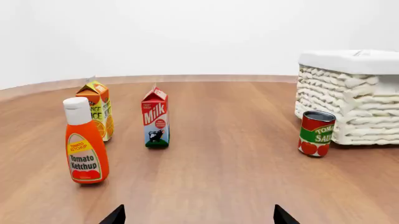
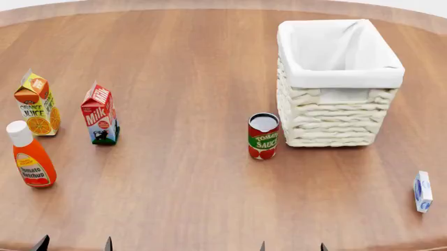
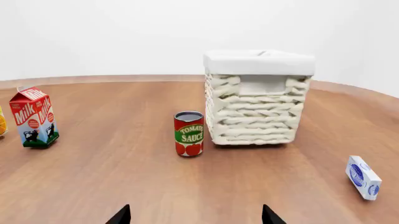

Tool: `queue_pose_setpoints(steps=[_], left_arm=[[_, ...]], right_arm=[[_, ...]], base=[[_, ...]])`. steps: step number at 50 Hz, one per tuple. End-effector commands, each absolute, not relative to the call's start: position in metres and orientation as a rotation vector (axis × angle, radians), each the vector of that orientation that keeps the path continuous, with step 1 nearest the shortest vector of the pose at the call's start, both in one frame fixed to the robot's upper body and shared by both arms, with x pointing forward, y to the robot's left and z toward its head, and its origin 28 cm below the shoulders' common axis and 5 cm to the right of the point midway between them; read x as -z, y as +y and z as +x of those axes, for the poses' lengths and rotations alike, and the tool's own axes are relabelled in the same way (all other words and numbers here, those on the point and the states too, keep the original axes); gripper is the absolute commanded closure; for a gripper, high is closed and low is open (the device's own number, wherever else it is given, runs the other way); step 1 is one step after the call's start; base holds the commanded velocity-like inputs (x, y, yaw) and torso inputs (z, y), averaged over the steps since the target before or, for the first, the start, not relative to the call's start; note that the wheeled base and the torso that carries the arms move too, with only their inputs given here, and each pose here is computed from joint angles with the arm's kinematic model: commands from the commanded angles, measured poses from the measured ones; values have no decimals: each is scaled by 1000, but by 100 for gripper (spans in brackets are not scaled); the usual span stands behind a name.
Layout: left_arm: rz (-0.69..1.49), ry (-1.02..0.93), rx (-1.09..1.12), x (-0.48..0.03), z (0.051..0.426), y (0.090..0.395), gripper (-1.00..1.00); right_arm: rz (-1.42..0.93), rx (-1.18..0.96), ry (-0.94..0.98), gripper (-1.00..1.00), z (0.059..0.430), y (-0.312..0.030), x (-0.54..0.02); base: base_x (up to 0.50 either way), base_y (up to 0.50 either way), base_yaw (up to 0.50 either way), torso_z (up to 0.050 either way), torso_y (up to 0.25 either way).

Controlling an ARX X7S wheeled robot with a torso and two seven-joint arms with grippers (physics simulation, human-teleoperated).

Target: Pick the milk and place it in the basket.

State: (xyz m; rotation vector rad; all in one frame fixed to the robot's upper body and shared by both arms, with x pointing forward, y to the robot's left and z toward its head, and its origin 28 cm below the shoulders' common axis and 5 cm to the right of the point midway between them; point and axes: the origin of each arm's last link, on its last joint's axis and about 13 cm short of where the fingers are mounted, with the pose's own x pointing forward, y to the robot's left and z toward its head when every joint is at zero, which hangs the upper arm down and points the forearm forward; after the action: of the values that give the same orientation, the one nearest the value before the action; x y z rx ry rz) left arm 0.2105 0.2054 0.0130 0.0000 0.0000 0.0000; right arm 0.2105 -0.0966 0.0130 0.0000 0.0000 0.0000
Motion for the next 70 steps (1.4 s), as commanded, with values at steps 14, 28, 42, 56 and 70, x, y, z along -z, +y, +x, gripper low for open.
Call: queue_pose_setpoints(steps=[14, 28, 42, 56, 70], left_arm=[[4, 13, -15, -12, 215, 209, -100], [21, 9, -16, -9, 215, 209, -100], [30, 8, -21, -8, 214, 210, -100], [-7, -33, 30, -81, 228, 205, -100], [-68, -159, 83, -221, 265, 200, -100]], right_arm=[[5, 25, 6, -100, 213, -94, -13], [-19, 0, 17, -100, 215, -91, -13], [-33, 12, 10, -100, 217, -89, -14], [-13, -42, -18, -100, 226, -91, -88], [-62, -119, -105, -100, 255, -106, -216]], base=[[0, 272, 0, 0, 0], [0, 500, 0, 0, 0], [0, 321, 0, 0, 0], [0, 0, 0, 0, 0], [0, 0, 0, 0, 0]])
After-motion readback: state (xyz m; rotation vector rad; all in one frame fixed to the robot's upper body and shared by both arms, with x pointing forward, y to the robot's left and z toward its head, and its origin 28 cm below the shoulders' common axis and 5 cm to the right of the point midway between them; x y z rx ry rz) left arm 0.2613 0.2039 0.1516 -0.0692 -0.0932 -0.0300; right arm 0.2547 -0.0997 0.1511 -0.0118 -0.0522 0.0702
